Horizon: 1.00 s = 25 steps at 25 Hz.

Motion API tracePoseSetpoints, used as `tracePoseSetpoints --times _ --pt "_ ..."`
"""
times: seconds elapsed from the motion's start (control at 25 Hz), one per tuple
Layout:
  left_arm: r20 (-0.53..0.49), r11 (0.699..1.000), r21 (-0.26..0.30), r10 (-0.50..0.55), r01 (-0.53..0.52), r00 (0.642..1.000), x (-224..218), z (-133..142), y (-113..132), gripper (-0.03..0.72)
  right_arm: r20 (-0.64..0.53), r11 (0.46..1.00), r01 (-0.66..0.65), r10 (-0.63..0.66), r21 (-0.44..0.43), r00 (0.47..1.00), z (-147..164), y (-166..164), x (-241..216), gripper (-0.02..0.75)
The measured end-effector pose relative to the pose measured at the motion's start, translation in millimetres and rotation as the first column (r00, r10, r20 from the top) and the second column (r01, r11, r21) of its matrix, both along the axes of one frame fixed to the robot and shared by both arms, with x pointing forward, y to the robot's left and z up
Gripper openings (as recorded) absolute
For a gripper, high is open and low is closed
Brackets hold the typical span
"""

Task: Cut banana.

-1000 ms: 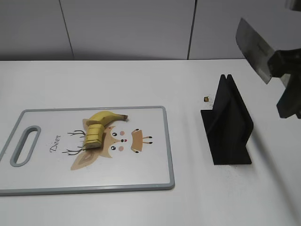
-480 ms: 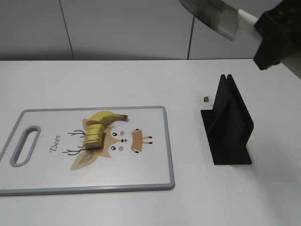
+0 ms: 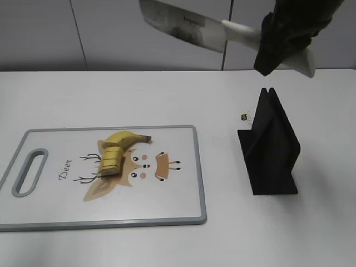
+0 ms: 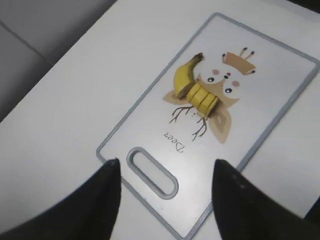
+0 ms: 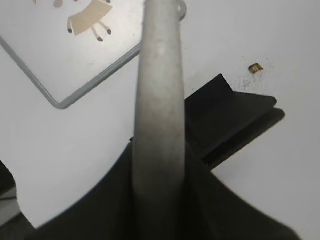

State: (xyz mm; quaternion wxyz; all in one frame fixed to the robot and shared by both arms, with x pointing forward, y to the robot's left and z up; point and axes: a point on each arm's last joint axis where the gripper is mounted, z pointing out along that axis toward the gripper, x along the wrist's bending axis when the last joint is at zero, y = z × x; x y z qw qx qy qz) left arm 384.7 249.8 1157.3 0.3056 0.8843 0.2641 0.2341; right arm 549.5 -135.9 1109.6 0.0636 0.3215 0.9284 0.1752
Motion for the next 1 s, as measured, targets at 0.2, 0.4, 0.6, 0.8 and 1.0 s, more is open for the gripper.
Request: tracePoseSetpoints --times 0.2,0.4,0.6,0.8,1.0 --pt "-0.055 0.964 0.125 -0.228 0.233 0.972 44 7 -26 0.564 0.006 0.943 -0.318 0.320 -0.097 0.948 -24 26 1 0.157" --pt "-0.104 0.920 0.227 -0.303 0.319 0.947 84 -2 -41 0.564 0.004 0.839 -0.526 0.531 -0.137 0.847 -38 59 -5 0.158" --pt "-0.209 0.886 0.243 -0.349 0.394 0.914 107 -25 -50 0.564 0.021 0.813 -0.568 0.575 -0.129 0.818 -41 81 -1 0.158" --pt "-0.271 0.880 0.244 -0.342 0.408 0.900 126 -46 -55 0.561 0.028 0.814 -0.569 0.575 -0.117 0.818 -42 86 2 0.158" --pt "-0.315 0.876 0.246 -0.333 0.416 0.889 141 -66 -58 0.559 0.046 0.817 -0.565 0.572 -0.112 0.819 -41 87 3 0.157"
